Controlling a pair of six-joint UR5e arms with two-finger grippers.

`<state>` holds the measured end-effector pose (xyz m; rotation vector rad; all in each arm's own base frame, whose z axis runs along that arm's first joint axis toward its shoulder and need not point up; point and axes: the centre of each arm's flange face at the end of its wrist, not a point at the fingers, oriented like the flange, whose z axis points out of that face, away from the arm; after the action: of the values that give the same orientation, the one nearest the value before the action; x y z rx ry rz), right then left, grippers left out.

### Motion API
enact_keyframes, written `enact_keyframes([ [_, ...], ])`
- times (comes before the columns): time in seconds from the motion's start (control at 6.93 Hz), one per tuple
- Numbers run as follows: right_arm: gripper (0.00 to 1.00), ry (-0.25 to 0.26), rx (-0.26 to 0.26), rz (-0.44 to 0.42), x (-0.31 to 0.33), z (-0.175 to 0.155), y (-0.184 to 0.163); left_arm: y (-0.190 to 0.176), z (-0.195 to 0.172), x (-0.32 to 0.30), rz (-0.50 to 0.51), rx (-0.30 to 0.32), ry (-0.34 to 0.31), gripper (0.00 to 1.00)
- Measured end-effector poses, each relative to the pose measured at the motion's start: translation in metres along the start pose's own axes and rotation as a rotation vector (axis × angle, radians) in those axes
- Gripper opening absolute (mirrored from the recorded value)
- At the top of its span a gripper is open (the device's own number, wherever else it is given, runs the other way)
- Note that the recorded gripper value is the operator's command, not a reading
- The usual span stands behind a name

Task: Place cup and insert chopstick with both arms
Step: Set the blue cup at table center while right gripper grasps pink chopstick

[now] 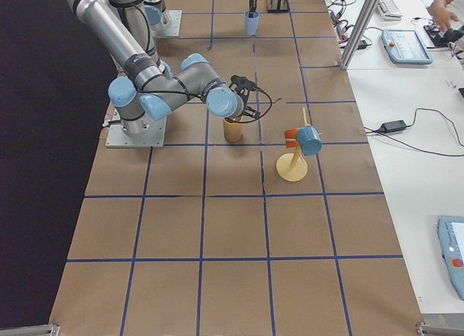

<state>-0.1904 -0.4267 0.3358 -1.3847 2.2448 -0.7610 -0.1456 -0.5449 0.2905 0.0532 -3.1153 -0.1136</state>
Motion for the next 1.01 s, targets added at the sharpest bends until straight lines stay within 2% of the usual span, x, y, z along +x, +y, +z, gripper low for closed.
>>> enact_keyframes([
  [0.29, 0.96, -0.014, 0.011, -0.019, -0.006, 0.009, 0.015, 0.004, -0.003, 0.08, -0.022, 0.034, 0.002, 0.02],
  [0.58, 0.96, -0.017, 0.018, -0.029, -0.008, 0.011, 0.024, -0.005, 0.012, 0.154, -0.025, 0.076, 0.006, 0.03],
  [0.87, 0.96, -0.023, 0.025, -0.034, -0.005, 0.015, 0.034, -0.008, 0.035, 0.182, -0.015, 0.063, -0.006, 0.04],
  [1.01, 0.96, -0.025, 0.028, -0.033, -0.004, 0.016, 0.037, -0.011, 0.044, 0.187, -0.011, 0.055, -0.006, 0.34],
])
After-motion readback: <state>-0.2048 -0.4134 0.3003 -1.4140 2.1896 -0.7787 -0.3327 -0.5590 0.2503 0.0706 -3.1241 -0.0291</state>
